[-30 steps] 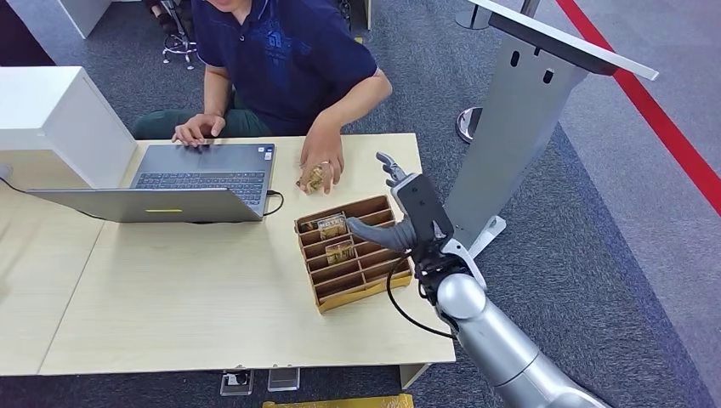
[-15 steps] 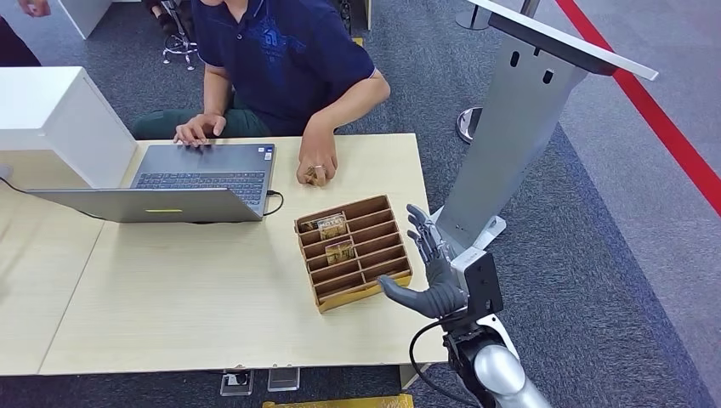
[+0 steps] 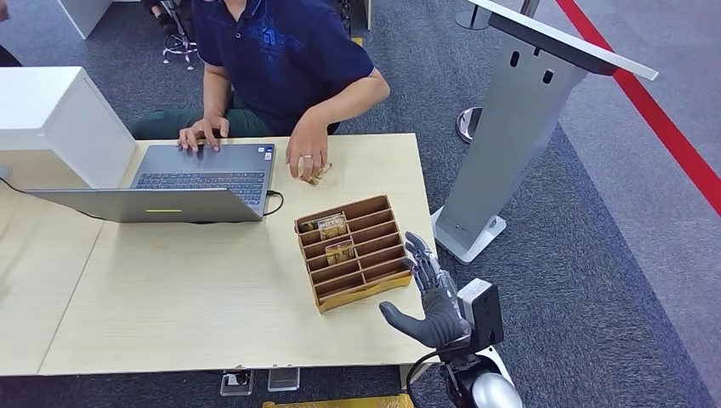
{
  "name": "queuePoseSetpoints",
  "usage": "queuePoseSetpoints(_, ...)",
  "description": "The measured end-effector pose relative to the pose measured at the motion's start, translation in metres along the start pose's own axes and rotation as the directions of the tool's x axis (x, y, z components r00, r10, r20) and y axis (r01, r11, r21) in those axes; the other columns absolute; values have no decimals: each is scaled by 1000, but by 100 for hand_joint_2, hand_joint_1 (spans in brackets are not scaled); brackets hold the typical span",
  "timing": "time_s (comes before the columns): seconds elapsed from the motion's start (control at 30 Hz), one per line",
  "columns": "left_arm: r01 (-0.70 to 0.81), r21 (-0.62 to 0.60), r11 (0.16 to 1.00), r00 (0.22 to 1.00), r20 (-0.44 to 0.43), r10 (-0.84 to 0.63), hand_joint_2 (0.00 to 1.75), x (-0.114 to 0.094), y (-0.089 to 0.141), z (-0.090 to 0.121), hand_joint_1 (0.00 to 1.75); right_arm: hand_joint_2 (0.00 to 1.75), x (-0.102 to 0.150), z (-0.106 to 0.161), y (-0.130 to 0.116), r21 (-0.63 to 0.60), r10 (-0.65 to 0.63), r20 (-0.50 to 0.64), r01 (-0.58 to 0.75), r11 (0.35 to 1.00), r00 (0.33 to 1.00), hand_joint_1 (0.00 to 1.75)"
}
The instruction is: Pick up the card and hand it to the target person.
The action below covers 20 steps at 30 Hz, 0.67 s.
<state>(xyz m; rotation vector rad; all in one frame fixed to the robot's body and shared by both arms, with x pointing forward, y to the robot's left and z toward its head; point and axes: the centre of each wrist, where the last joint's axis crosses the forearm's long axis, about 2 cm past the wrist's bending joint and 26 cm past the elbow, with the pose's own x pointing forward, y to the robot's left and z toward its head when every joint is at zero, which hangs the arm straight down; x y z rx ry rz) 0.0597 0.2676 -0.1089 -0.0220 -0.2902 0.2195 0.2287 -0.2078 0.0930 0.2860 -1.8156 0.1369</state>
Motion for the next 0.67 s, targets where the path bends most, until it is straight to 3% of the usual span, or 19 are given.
queuePoseSetpoints(0.3, -6, 3, 1000, 1000, -2, 6, 0, 0, 0, 0, 0, 175, -1, 3, -2, -25, 84, -29, -85, 996, 996, 0)
queuePoseSetpoints(0.67, -3, 1, 1000, 1000, 0, 3, 0, 1, 0, 0, 0, 175, -4, 7, 0, -40, 58, -54, -60, 997, 997, 0)
